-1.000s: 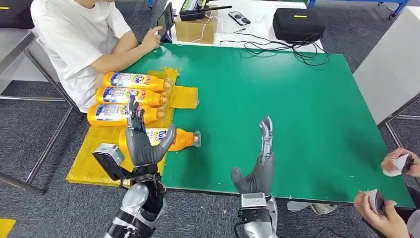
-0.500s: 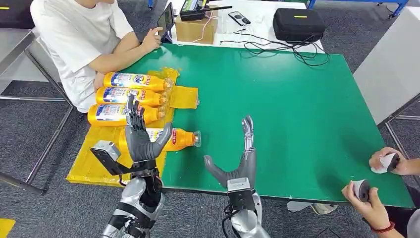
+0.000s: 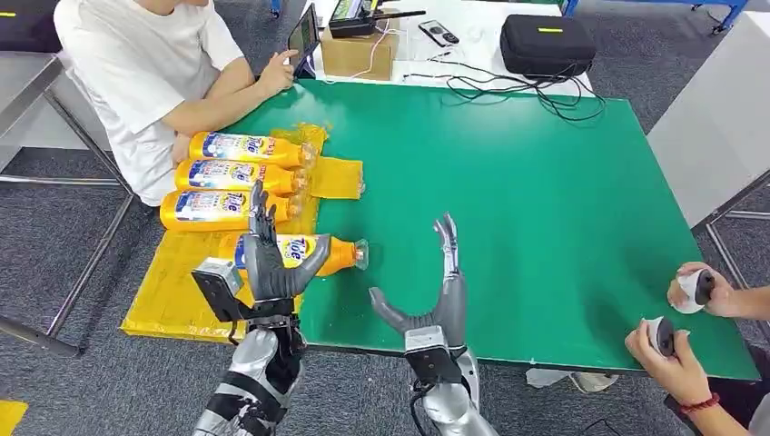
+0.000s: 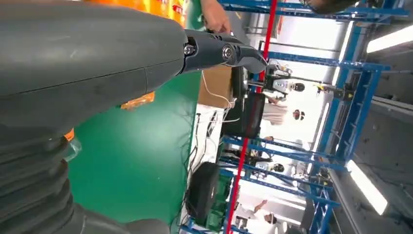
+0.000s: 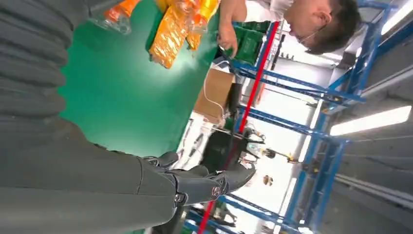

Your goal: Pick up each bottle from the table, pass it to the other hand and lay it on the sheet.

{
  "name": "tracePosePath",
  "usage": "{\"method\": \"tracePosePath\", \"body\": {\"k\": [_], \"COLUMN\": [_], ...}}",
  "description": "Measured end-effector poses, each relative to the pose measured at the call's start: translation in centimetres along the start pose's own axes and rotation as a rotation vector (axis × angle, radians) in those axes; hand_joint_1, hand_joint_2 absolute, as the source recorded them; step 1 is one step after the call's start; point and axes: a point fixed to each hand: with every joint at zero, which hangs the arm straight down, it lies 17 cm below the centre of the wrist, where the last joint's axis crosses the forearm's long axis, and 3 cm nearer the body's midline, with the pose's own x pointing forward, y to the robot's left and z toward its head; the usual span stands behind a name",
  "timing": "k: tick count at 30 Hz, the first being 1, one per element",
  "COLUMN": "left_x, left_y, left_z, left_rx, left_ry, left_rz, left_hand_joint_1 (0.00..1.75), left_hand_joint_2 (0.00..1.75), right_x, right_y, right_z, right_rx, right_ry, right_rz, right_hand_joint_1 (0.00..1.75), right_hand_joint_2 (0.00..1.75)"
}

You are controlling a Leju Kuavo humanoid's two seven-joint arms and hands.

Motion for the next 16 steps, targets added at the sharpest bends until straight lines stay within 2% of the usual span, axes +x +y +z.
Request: {"method": "tracePosePath", "body": {"k": [5, 6, 10, 13, 16], "left_x": [-0.1, -0.1, 0.1, -0.1, -0.2], "left_y": [-0.5, -0.5, -0.7, -1.1, -2.0], "left_z": [0.1, 0.1, 0.5, 0.7, 1.0], "left_rx": [-0.006, -0.003, 0.030, 0.031, 0.013], "left_ry": [-0.005, -0.008, -0.020, -0.018, -0.017], "left_rz": [-0.038, -0.056, -0.129, -0.151, -0.154], "left_hand_joint_1": [0.00, 0.00, 0.00, 0.00, 0.00], "left_hand_joint_2": [1.75, 1.75, 1.75, 1.75, 1.75], "right_x": [-1.5, -1.7, -2.9, -2.0, -2.0], "right_y": [0.9, 0.9, 0.3, 0.0, -0.1], "right_z": [0.3, 0.4, 0.8, 0.8, 0.8], "right_rx": [0.031, 0.035, 0.010, 0.026, 0.025], "right_ry": [0.072, 0.084, 0.121, 0.036, 0.028], "right_rz": [-0.110, -0.125, -0.113, 0.037, 0.070], "right_hand_joint_1": [0.00, 0.00, 0.00, 0.00, 0.00], "right_hand_joint_2": [1.75, 0.00, 0.00, 0.00, 0.00]}}
